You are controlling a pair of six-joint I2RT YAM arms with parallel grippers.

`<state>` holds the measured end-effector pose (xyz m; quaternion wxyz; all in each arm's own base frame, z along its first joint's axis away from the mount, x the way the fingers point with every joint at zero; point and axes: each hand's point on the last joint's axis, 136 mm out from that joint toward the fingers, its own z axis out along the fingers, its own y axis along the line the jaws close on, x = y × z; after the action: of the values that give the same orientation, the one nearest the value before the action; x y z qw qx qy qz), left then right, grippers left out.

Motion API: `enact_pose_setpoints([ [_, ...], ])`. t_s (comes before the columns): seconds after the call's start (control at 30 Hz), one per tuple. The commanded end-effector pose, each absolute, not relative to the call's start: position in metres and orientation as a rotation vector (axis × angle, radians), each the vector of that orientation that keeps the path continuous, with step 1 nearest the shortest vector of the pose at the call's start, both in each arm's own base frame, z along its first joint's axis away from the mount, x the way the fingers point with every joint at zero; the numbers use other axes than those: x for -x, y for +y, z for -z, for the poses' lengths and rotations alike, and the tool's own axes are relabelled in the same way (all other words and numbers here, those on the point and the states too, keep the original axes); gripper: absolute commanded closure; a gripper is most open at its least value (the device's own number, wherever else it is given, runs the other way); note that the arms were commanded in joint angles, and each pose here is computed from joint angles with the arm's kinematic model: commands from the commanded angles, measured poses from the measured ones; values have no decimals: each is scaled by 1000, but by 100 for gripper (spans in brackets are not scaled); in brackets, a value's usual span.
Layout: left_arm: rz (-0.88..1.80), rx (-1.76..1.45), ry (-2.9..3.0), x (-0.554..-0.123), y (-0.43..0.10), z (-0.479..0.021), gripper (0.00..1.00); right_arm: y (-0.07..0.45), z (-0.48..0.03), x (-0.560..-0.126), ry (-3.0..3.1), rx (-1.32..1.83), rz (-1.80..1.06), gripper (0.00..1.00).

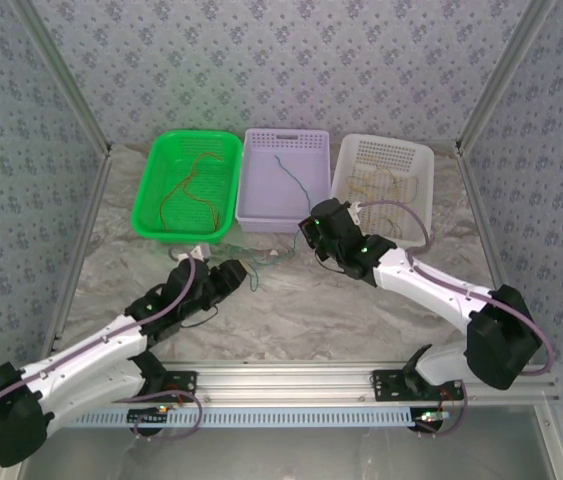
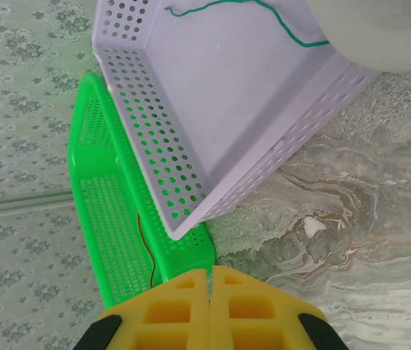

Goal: Untangle the cables

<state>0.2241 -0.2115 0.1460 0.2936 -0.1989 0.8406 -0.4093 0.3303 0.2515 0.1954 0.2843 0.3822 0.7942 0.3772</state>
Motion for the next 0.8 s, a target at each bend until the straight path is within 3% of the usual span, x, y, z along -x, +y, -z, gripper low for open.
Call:
enact_pose_setpoints([
  [0.0, 1138, 434, 2186, -227, -225, -177, 53, 248, -203, -328, 2106, -1020, -1022, 100],
  [0.6, 943, 343, 2306, -238, -238, -158, 62, 254, -203, -324, 2108, -1017, -1042, 100],
  [0.77, 949, 282, 2296, -233, -249, -163, 69, 249, -199, -329, 2097, -1057, -1047, 100],
])
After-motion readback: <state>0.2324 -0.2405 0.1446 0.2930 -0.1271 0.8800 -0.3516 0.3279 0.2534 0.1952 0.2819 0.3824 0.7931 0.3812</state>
